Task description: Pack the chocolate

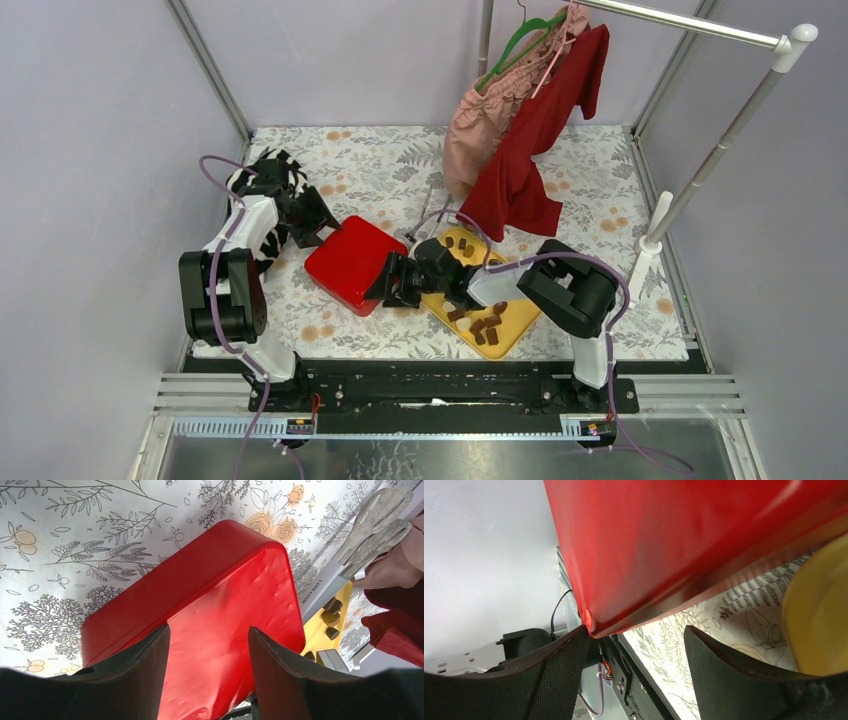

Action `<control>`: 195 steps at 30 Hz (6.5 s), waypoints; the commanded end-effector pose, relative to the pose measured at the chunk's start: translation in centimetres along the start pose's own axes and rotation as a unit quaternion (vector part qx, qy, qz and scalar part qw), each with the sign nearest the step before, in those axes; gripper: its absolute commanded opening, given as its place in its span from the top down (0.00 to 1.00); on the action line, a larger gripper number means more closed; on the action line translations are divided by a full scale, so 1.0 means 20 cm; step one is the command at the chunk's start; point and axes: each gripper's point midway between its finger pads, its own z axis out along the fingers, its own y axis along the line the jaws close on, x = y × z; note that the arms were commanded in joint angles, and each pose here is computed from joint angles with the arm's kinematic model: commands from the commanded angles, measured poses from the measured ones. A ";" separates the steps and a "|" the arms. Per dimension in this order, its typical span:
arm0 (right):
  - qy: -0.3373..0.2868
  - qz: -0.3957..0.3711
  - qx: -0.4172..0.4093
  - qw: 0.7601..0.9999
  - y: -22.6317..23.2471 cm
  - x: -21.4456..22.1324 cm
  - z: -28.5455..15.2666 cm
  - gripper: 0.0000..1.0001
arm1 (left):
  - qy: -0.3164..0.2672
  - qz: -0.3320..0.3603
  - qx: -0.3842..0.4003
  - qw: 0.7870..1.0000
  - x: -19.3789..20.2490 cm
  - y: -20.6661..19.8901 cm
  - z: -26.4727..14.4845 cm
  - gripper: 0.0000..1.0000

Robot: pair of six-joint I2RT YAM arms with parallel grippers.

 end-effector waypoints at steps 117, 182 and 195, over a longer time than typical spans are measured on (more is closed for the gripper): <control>-0.041 -0.171 0.202 0.963 -0.01 -0.59 -0.03 1.00 | -0.078 0.170 -0.187 0.964 0.41 0.12 -0.28 0.46; -0.130 -0.235 0.195 0.943 0.33 -0.78 -0.28 1.00 | -0.183 0.111 -0.138 0.967 0.21 -0.23 -0.49 0.74; -0.068 -0.225 0.295 0.926 -0.01 -0.70 -0.17 1.00 | -0.180 0.106 -0.109 0.972 0.00 -0.30 -0.32 0.69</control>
